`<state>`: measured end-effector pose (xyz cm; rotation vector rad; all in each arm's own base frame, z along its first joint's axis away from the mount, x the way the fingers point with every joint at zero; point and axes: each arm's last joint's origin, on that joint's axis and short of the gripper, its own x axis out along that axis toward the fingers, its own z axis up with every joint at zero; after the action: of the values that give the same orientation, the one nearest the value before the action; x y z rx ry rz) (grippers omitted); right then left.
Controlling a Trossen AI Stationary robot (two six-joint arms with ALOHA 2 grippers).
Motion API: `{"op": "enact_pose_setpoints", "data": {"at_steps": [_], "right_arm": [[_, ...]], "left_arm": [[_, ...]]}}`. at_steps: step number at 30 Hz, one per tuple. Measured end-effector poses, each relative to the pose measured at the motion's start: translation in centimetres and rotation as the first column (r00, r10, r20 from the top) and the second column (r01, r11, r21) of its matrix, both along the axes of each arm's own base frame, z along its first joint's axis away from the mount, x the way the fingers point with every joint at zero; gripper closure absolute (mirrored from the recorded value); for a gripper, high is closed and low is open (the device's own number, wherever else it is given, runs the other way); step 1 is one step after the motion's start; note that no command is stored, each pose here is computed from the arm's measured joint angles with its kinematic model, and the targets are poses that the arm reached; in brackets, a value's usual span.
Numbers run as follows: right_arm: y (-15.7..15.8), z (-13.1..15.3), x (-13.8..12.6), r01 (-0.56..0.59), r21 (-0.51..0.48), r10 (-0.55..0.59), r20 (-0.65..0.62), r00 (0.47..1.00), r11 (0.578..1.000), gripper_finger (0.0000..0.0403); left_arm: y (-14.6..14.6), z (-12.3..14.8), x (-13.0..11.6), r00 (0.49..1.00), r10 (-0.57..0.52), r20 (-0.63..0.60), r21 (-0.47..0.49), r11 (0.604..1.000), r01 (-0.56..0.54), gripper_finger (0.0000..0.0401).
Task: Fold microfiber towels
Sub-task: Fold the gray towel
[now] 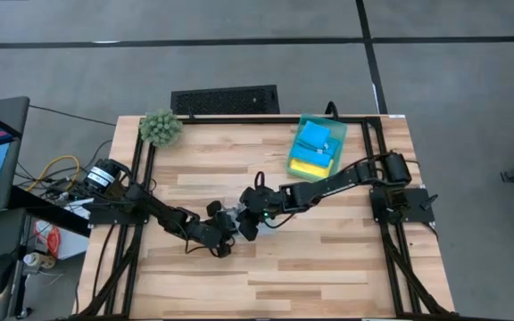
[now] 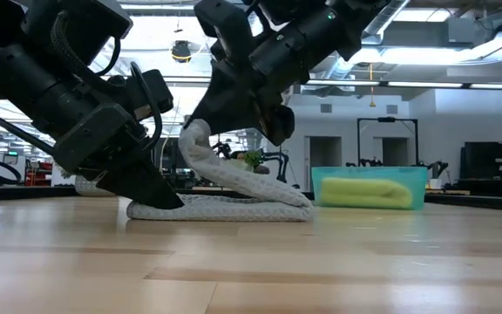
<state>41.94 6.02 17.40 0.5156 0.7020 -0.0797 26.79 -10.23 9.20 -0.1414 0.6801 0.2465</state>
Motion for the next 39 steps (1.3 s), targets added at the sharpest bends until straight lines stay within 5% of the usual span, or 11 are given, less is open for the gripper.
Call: {"op": "enact_pose_setpoints", "data": {"at_steps": [17, 26, 32, 39], "right_arm": [[-0.3, 1.3, -0.1, -0.048, 0.01, 0.048, 0.041, 0.998, 0.999, 0.0213], [2.7, 0.6, -3.5, -0.036, -0.2, -0.011, -0.23, 0.973, 0.979, 0.0227], [3.9, 0.2, -4.2, -0.014, -0.287, -0.065, -0.263, 0.963, 0.958, 0.0248], [2.5, -1.3, -4.5, 0.042, -0.273, -0.11, -0.238, 0.965, 0.961, 0.0262]], "left_arm": [[-0.2, 0.0, 0.0, 1.0, 0.022, 0.015, -0.044, 0.999, -0.021, 0.0318], [-0.8, 0.4, -0.3, 1.0, 0.002, 0.021, -0.063, 0.998, -0.001, 0.0318], [-0.8, 0.4, -0.2, 1.0, 0.007, 0.027, -0.068, 0.998, -0.005, 0.0318], [-0.9, 0.6, -0.2, 1.0, -0.017, 0.022, -0.124, 0.992, 0.019, 0.0318]]}}
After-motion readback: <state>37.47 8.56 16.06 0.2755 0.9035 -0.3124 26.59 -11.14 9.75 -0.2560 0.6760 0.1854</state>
